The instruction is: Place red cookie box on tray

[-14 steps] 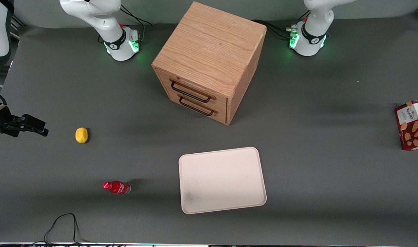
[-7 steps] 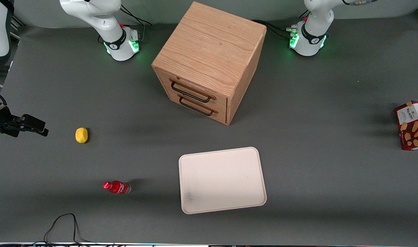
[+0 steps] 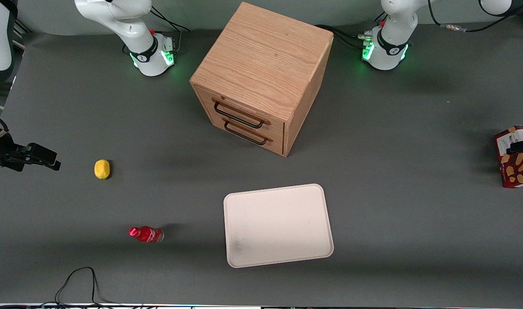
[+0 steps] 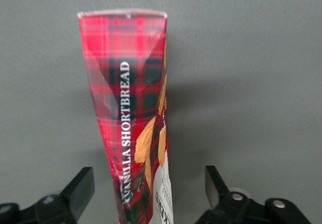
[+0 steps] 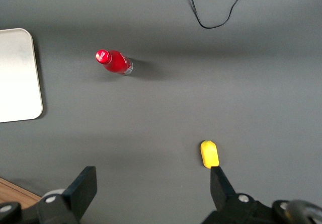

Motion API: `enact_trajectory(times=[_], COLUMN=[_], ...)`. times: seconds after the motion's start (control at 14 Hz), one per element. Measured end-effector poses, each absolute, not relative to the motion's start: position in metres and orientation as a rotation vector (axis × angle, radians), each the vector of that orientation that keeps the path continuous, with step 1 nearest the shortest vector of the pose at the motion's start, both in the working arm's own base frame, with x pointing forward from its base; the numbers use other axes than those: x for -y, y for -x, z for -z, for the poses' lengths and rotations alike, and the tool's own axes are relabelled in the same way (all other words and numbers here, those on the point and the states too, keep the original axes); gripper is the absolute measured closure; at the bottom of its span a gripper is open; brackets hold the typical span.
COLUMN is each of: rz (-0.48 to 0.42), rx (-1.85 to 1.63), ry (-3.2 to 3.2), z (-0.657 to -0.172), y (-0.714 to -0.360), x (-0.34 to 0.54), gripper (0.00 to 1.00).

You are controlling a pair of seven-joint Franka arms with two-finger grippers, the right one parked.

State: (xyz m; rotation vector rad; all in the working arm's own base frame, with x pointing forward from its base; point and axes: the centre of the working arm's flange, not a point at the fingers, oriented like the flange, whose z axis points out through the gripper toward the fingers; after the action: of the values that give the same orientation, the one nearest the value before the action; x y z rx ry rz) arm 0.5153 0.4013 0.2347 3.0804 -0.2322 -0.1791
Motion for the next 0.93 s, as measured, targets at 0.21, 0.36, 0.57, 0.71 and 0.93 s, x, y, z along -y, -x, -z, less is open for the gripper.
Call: enact_trajectory(times=[0.21,0.36,0.57,0.71,0.93], rz=[0.176,0.173,0.174,0.186,0.152], rx=[0.238,0.243,0.262,0.292,0.329], ry=[-3.082,-3.084,-3.089,-3.094,-3.110], z=[-0.236,-0.237,-0.239,-0.240,-0.256], y=[-0.516,-0.517,-0.519,-0.523,-0.540], x=[-0.402,-0.402,-0.402,-0.398,-0.392], gripper=[0.26,0.48,0.79,0.96,0.96])
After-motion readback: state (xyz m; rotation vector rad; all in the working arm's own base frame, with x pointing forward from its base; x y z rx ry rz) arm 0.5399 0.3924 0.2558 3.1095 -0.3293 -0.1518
